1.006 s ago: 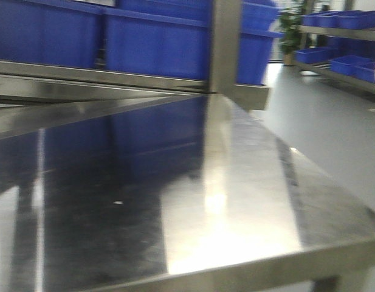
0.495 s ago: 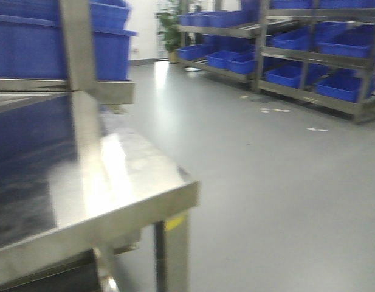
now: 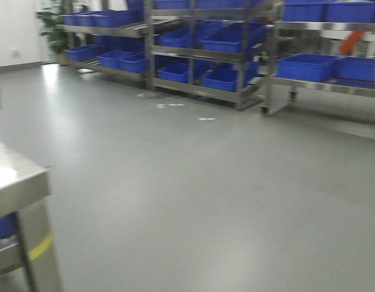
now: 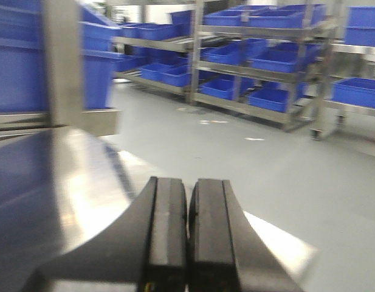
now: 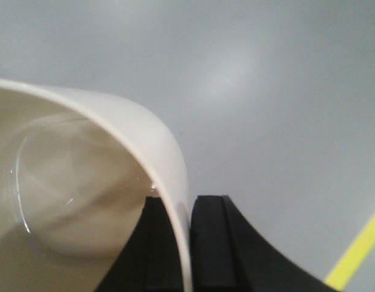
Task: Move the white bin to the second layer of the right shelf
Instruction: 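Drive along the yellow floor line carrying the bin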
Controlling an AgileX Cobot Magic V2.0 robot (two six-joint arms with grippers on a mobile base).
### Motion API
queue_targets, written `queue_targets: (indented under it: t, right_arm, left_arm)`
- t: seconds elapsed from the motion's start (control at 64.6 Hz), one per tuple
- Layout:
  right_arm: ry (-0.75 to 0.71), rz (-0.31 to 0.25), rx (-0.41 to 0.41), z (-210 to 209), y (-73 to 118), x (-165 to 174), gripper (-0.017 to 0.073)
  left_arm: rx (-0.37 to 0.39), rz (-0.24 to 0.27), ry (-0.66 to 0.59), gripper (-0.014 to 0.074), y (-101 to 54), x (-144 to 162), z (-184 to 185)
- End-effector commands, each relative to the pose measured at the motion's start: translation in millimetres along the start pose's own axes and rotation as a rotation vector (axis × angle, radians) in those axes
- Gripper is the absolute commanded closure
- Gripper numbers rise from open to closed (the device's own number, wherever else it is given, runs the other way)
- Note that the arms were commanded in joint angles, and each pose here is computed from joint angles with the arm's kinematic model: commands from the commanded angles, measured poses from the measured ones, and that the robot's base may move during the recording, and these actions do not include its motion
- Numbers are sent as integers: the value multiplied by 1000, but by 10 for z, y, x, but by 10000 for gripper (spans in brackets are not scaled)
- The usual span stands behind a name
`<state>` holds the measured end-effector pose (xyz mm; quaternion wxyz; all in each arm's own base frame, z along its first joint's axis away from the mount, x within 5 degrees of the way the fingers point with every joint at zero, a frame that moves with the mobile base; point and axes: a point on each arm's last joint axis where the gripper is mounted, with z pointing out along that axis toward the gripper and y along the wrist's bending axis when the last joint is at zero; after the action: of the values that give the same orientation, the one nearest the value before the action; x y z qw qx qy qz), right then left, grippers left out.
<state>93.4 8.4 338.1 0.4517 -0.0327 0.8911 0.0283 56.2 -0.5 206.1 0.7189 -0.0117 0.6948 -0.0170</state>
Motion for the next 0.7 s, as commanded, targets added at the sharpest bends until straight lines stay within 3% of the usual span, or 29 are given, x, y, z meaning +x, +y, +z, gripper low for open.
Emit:
queue_targets:
  t: [0.0,0.681]
  right_arm:
    - [-112,-2,2,-71,0,-138,482]
    - [-112,-2,2,-71,0,-138,482]
  left_arm:
    - [-5,-10,-71,509,7,9,-4]
    - [-5,-10,-71,509,7,9,-4]
